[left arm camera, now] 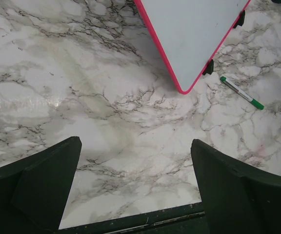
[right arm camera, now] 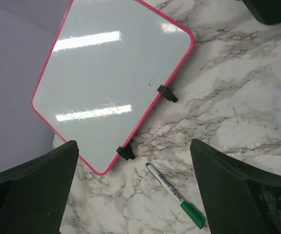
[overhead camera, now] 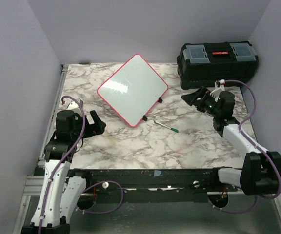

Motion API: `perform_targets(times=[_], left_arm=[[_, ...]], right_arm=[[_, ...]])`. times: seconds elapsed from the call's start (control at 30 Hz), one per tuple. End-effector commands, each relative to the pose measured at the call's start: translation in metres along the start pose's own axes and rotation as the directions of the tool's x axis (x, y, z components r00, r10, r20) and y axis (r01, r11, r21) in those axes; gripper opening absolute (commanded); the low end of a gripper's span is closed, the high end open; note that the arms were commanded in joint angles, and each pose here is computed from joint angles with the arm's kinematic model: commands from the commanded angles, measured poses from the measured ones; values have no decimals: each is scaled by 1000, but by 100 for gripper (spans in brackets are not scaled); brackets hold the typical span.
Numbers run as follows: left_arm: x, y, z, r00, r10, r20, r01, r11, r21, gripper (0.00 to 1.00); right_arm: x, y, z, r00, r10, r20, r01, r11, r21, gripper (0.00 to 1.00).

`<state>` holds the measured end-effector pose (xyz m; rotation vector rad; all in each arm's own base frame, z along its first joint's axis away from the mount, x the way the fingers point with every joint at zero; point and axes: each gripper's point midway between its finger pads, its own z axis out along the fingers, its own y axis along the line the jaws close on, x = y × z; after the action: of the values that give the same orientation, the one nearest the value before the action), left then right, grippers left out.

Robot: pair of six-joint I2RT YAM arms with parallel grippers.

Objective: Write a sentence on the whiteboard
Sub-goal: Pick up the whiteboard marker from the center of the board.

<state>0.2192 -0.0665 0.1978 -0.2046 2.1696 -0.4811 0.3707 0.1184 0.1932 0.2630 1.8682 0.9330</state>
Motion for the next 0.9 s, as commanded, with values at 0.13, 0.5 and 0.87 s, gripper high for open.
perform_targets(times=[0.13, 0.5, 0.87], left_arm=[[4, -3, 0, 1000, 0, -12, 0, 1000, 16, 98], [7, -6, 1, 1000, 9, -22, -8, 1000, 24, 98], [9, -8, 0, 999, 21, -30, -21, 1000, 23, 99]], right_arm=[[6, -14, -16, 998, -27, -63, 37, 988, 152, 100], [55, -1, -7, 913, -250, -322, 336, 909, 246, 100], [123, -5, 22, 742, -334, -581, 523, 831, 191, 95]])
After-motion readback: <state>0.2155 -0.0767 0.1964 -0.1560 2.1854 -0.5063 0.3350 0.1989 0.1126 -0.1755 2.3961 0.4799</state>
